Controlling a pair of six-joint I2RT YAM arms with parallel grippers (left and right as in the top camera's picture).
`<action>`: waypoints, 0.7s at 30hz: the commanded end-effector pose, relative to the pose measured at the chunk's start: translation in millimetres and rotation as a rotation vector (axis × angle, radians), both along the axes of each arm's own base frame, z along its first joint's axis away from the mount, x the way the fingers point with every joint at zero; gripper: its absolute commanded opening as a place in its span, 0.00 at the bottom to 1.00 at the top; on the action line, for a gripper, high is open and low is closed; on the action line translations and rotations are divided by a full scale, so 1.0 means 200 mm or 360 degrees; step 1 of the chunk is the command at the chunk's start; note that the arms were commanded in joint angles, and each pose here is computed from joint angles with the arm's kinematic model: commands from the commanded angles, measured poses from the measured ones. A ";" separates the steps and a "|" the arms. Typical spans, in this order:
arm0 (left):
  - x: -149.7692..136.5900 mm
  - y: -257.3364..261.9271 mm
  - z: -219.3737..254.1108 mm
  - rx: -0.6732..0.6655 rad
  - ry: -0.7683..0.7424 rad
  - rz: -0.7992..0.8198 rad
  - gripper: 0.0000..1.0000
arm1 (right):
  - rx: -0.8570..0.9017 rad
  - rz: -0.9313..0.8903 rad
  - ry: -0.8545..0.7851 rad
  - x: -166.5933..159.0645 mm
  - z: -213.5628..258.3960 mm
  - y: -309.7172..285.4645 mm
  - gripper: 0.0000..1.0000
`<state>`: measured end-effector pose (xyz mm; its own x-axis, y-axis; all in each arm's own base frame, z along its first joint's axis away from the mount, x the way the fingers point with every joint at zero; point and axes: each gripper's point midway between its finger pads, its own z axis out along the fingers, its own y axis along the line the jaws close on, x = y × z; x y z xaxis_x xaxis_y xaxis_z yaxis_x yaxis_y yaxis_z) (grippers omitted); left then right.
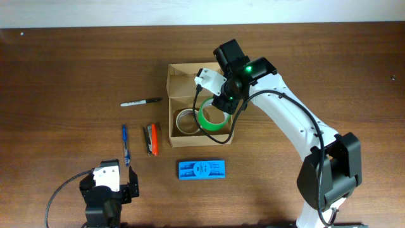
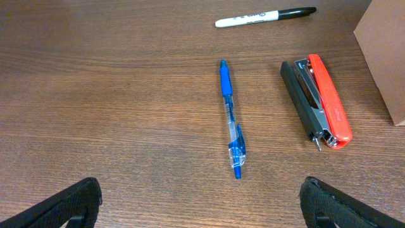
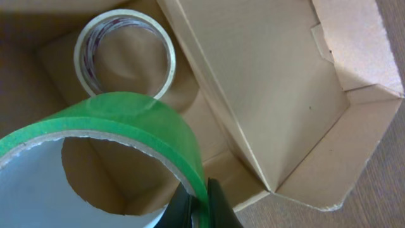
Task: Pack container
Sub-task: 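Lift the green tape roll into the box and release it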
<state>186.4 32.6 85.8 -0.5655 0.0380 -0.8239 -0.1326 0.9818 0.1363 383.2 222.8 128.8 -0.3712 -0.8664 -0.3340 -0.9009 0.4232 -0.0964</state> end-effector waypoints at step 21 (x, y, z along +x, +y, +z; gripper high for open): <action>0.00 0.01 -0.01 0.0035 0.0013 0.0000 1.00 | -0.0005 0.0023 0.0053 0.04 -0.13 0.06 0.03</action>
